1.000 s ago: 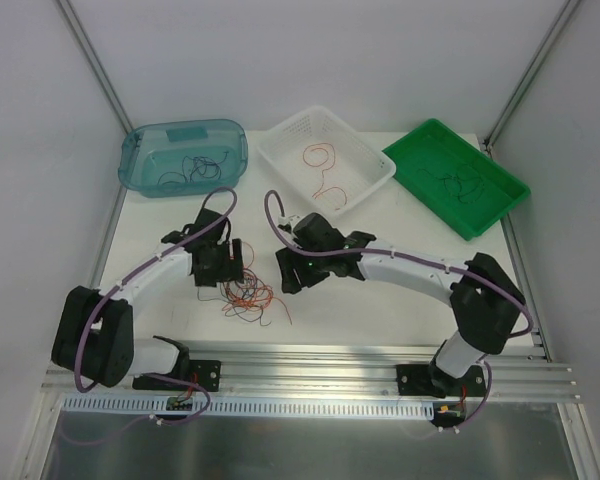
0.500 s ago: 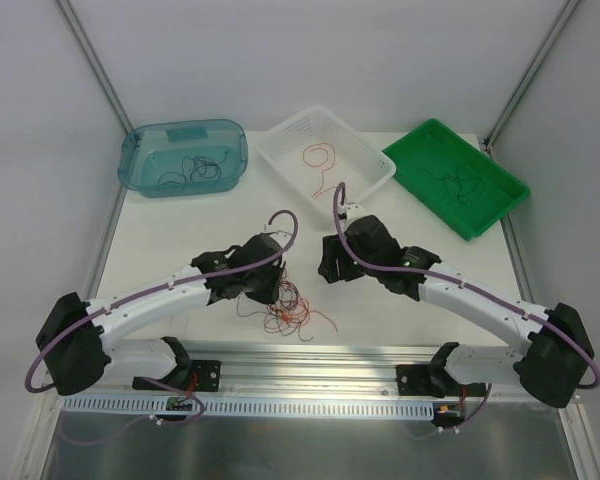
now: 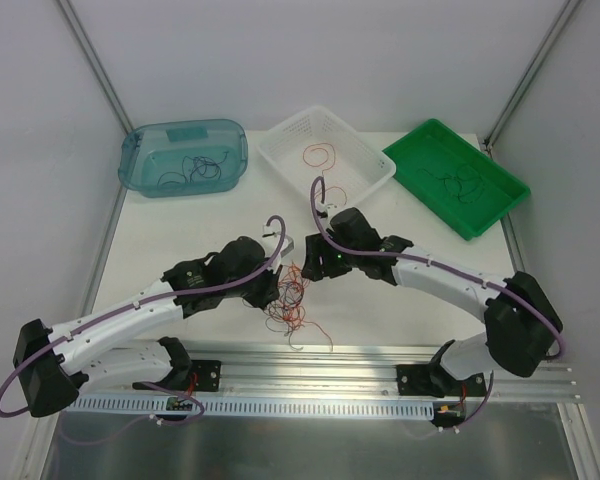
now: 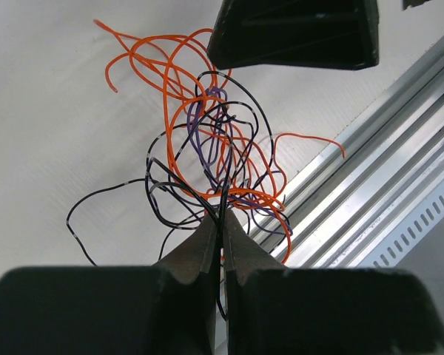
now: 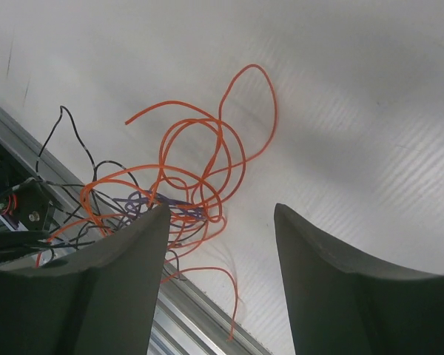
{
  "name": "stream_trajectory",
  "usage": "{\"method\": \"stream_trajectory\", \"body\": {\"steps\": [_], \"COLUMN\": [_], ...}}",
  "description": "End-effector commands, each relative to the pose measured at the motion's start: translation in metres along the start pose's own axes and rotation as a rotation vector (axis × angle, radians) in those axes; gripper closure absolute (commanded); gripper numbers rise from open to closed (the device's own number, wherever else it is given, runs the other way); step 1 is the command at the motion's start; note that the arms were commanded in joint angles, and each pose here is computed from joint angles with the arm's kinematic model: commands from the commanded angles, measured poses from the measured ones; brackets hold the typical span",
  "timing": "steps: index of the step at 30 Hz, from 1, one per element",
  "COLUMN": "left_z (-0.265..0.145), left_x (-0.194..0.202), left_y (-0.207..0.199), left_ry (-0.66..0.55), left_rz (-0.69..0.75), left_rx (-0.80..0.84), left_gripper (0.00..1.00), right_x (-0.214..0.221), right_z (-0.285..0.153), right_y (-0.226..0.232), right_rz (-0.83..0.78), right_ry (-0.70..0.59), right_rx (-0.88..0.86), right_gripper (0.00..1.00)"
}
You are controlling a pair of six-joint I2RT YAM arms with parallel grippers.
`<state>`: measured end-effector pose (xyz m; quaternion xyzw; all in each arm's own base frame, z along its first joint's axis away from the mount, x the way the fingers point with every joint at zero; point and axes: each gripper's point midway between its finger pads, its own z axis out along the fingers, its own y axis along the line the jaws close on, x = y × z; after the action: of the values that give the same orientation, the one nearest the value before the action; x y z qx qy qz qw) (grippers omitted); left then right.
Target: Untangle the cables
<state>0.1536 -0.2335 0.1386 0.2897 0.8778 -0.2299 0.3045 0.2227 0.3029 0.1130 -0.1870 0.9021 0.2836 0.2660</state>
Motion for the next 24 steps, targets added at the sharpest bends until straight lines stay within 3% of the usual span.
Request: {"method": "stream_trajectory", "body": {"steps": [1, 6, 12, 15, 21, 24], "left_z": [0.000, 0.003, 0.000, 0.000, -0.001, -0.004], "left_x": [0.004, 0.006, 0.001, 0.001, 0.003, 0.008], "left_y": [-0.001, 0.002, 0.005, 0.011, 0.020, 0.043], "left_ry": [0.002, 0.006, -0.021, -0.028, -0.048, -0.068], "left_rz": [0.024, 0.016, 0.010, 0.002, -0.039, -0.098], "left_rx": [0.019, 0.004, -0.017, -0.049, -0.100, -0.218], "left_gripper": [1.00, 1.00, 1.00, 1.00, 1.00, 1.00], "right_x": [-0.018, -0.008, 0.005, 0.010, 0.000, -0.012], "right_z": [0.009, 0.023, 0.038, 0.041, 0.035, 0.016], "right_y": [0.032, 0.042, 0.037, 0.036, 0.019, -0.014], "right_rz": [0.028, 0.032, 0.033, 0.037, 0.015, 0.009], "right_ry": [-0.034, 0.009, 0.043, 0.054, 0.014, -0.013], "right_rx": [-0.142, -0.208, -0.213, -0.225, -0.144, -0.016], "right_gripper": [0.38, 0.39, 0.51, 0.60, 0.96, 0.99]}}
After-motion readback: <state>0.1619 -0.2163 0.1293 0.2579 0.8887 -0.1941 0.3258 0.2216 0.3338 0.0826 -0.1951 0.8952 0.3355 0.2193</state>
